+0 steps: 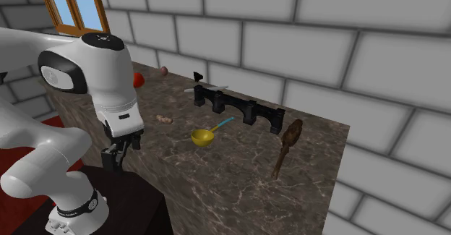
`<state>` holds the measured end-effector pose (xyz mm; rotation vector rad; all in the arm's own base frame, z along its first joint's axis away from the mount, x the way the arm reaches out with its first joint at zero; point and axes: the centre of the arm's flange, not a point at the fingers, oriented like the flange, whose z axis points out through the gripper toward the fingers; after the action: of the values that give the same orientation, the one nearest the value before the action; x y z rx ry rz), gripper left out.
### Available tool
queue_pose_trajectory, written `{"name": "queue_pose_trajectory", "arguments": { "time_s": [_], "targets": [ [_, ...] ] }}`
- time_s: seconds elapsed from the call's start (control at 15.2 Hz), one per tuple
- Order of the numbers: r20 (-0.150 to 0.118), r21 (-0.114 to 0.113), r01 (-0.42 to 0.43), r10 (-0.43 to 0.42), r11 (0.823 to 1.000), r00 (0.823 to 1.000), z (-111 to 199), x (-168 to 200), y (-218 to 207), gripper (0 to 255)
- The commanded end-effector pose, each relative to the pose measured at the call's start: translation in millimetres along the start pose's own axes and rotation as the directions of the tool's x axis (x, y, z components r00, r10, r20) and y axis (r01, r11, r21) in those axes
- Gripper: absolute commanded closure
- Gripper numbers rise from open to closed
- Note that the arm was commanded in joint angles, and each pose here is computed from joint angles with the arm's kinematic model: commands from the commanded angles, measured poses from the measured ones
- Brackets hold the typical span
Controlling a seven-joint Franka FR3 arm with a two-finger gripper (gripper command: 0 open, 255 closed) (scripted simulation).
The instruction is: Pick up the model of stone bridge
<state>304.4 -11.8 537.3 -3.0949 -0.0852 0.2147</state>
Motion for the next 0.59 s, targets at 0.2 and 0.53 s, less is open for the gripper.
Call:
{"name": "queue_pose_trajectory", "arguments": {
  "time_s": [0.2,0.53],
  "targets": [
    [-0.006,-0.002,-0.037,0.037,0.999,0.999,-4,13,-37,0],
    [-0.015,-0.006,-0.098,0.098,0.995,0.995,-9,37,-98,0]
  ]
}}
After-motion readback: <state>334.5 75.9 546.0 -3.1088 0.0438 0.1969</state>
